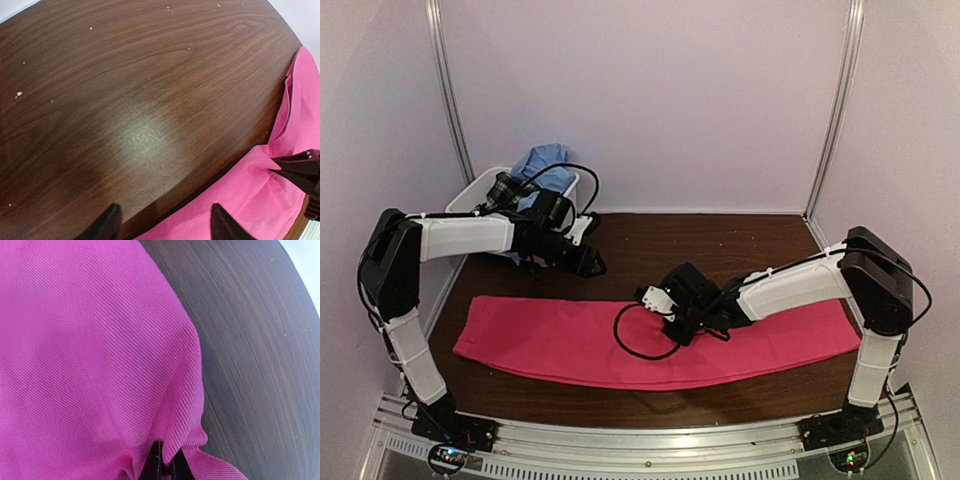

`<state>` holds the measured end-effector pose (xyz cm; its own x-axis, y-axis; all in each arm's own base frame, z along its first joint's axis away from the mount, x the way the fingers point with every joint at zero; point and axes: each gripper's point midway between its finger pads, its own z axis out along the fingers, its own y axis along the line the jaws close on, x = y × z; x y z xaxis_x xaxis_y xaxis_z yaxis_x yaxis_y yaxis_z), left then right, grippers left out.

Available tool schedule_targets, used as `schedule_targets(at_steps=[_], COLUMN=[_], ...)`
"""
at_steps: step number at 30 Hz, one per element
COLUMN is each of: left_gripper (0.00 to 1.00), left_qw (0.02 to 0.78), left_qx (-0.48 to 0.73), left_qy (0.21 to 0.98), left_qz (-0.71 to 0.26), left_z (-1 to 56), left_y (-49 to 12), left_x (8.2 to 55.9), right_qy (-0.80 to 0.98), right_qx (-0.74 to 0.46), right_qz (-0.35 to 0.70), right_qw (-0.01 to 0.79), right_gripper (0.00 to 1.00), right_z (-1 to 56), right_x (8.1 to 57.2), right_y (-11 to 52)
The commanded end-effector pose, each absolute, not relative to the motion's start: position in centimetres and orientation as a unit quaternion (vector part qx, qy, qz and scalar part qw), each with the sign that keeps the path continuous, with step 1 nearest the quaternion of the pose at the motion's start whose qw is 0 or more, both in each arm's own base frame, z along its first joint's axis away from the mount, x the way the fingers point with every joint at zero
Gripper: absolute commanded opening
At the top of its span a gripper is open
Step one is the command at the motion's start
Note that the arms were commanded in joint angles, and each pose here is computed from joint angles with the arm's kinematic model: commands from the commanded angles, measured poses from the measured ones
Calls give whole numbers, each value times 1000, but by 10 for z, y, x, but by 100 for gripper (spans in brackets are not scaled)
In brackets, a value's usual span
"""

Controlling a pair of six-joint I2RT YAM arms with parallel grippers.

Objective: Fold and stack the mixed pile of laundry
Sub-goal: Smooth out the rectangle-folded trousers at the center of the board.

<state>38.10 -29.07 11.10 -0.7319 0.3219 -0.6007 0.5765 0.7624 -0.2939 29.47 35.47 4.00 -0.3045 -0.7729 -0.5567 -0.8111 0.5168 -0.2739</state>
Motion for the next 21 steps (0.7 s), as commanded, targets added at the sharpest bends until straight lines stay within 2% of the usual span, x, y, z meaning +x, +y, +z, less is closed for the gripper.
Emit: schedule_targets(at_steps=[1,7,11,14,16,18,19,20,21], left_gripper=[70,89,87,75,59,39,26,8,0], left_qw=[272,209,139,117,118,124,132,147,166], left_qx=[290,343,363,372,380,385,388,391,392], left_qy=[884,878,871,861,850,843,841,837,835], left_qz=[-246,-261,-300,-327,-345,-354,-353,-353,-348], left_z=[112,81,53,47,50,54,56,62,67], left_y=[-313,-341,-350,-352,-354,-354,-353,-353,-352], left_x=[386,367,346,332,325,321,321,322,324], right_qy=[776,740,733,730,730,730,730,731,732], right_qx=[-495,-488,-484,-480,-473,-463,-457,-451,-445], right_qz=[-131,-200,-218,-230,-235,-238,-241,-243,-242], right_qw=[369,417,424,428,434,444,448,451,455], right_gripper=[0,0,0,0,0,0,0,0,8], right_z=[23,23,22,21,23,28,30,33,36], right_x=[306,301,301,301,301,303,304,305,305], right_y=[329,327,322,317,313,312,311,310,310])
